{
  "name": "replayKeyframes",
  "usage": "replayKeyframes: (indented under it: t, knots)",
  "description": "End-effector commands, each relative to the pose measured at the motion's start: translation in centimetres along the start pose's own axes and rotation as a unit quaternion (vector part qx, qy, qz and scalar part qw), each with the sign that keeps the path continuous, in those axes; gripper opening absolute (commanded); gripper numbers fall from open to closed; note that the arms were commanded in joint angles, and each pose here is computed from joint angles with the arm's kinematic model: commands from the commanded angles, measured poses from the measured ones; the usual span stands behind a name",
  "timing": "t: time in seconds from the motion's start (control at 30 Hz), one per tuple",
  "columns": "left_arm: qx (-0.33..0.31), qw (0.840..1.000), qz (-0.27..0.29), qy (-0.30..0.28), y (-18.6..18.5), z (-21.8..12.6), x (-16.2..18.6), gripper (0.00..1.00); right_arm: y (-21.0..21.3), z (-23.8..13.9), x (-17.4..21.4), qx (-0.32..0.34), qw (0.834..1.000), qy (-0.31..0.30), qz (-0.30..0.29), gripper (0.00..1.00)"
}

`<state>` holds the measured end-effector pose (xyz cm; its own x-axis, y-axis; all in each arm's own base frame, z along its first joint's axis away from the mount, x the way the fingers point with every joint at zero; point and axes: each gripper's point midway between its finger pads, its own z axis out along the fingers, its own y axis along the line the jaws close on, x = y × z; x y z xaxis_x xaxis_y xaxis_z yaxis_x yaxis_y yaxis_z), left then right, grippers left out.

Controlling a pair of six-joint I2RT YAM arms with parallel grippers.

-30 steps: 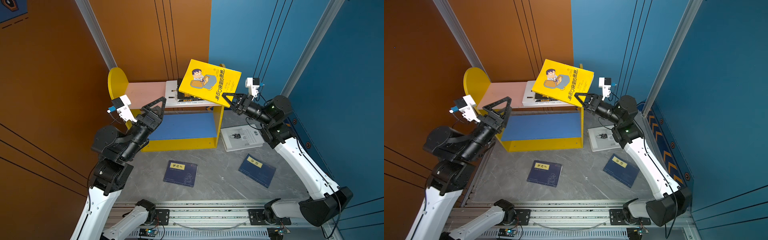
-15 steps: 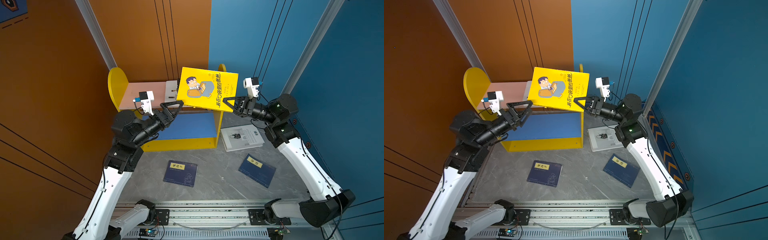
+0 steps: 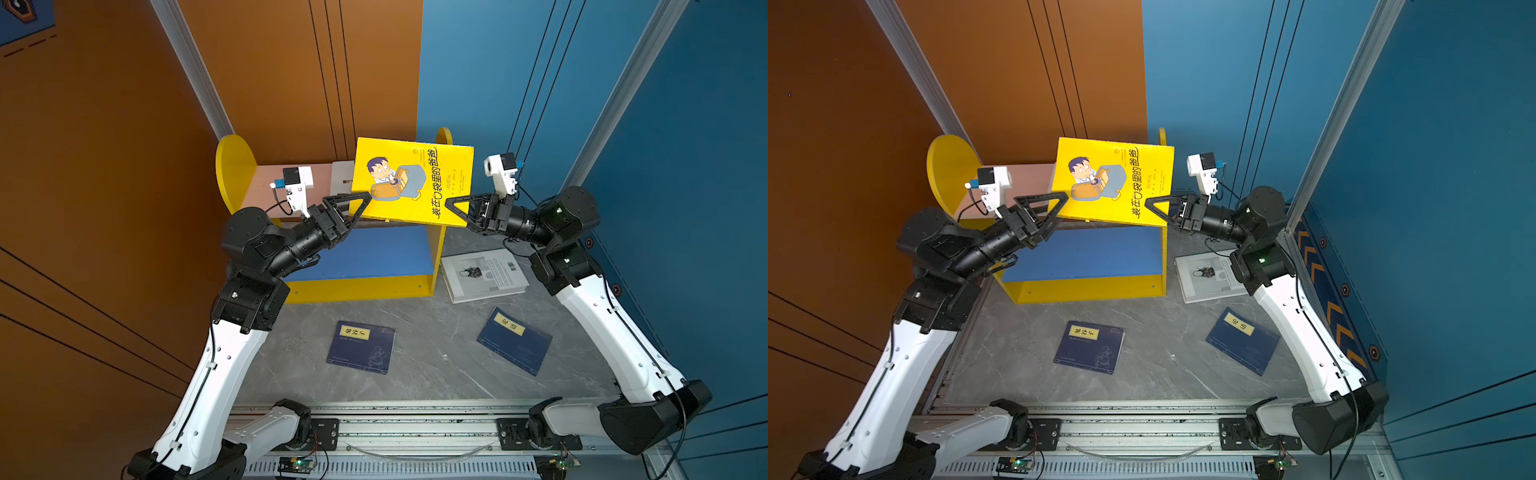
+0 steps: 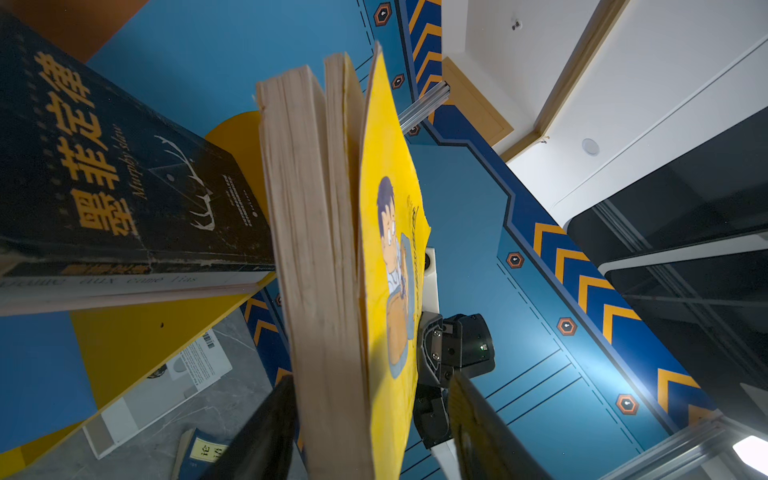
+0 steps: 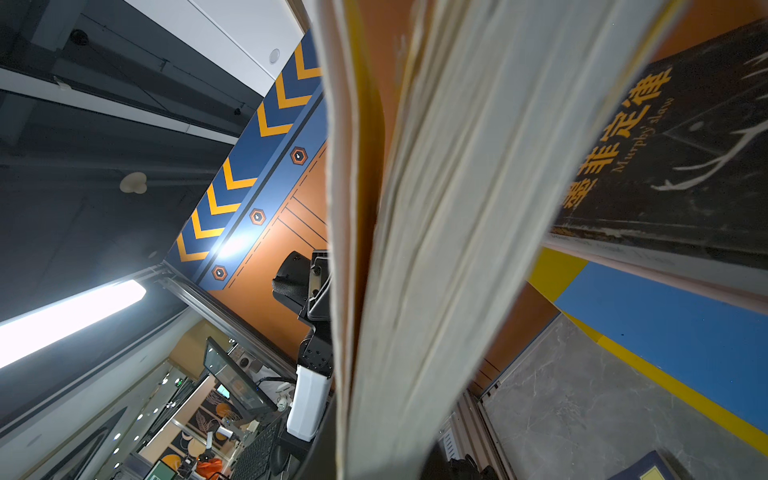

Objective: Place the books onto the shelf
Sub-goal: 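Lower the yellow book onto the black book with both grippers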

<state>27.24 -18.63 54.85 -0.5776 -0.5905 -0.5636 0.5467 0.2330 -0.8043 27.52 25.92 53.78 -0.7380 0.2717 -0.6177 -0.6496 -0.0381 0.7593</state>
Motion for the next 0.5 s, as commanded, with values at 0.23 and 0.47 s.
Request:
replayKeyframes:
  t: [0.23, 0.47]
  knots:
    - [0.029, 0.999, 0.018, -0.006, -2.0, -0.4, -0.7, 0.2, 3.5, 0.3, -0.9, -0.045, 0.998, -0.011, -0.047, 0.01]
    - [0.028, 0.999, 0.013, -0.029, -1.7, -0.6, -1.2, 0.03, 2.5, 0.7, -2.2, -0.035, 0.997, -0.046, -0.046, 0.11]
